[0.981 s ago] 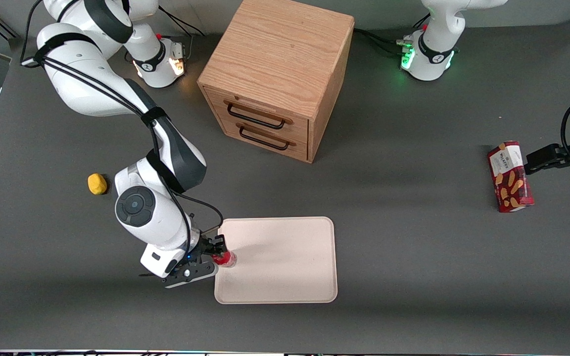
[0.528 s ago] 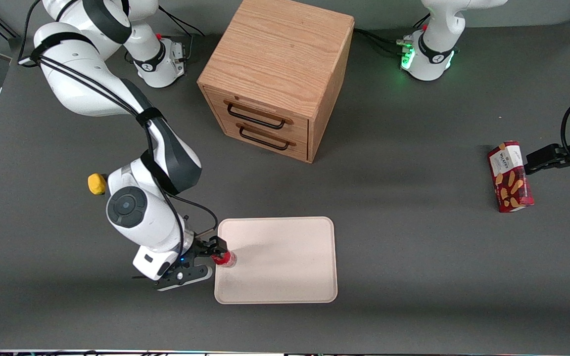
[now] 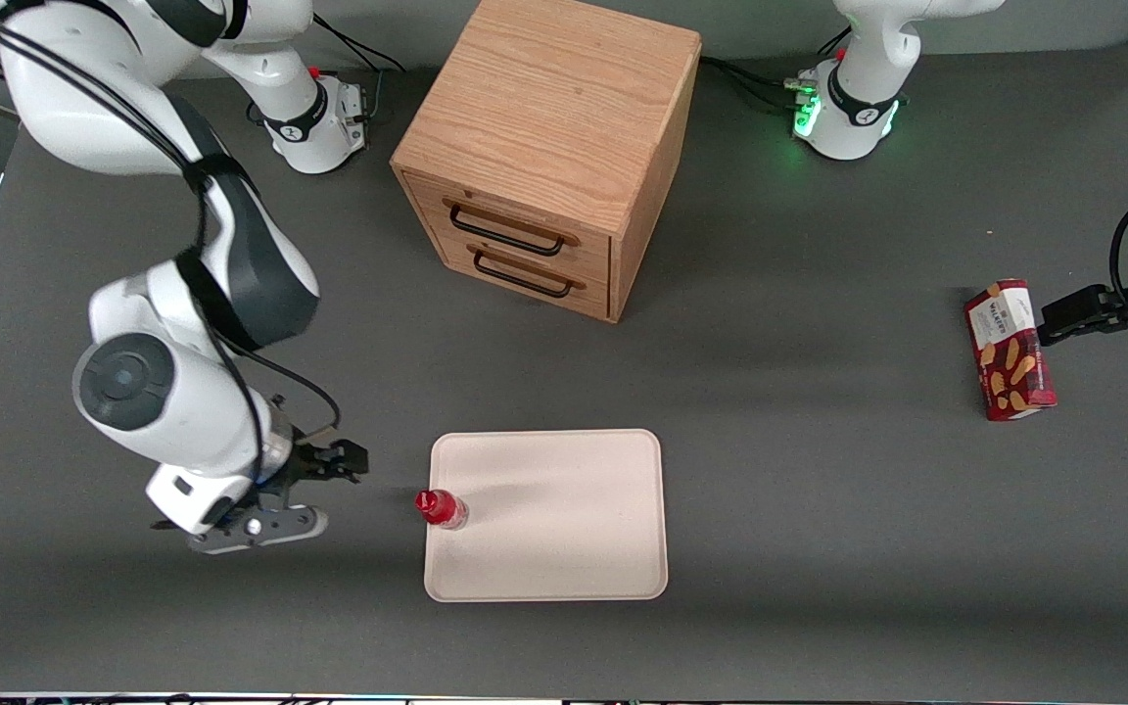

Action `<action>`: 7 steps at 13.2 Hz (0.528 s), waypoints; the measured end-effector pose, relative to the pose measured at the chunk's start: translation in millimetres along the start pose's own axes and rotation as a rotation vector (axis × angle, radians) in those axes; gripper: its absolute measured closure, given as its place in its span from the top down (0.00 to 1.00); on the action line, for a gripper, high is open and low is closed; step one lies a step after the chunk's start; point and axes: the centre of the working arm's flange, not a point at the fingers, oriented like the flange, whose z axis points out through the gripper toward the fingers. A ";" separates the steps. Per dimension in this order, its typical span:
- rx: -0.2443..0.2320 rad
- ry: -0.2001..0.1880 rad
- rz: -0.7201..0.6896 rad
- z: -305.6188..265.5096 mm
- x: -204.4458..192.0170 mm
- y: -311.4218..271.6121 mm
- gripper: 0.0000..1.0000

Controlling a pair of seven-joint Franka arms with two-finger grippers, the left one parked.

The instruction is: Place coke bottle on tray

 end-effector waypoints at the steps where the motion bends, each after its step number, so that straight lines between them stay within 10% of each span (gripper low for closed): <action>1: 0.017 -0.019 0.043 -8.5 -10.3 17.3 1.00; 7: 0.074 -0.038 0.210 -44.8 -115.7 138.8 1.00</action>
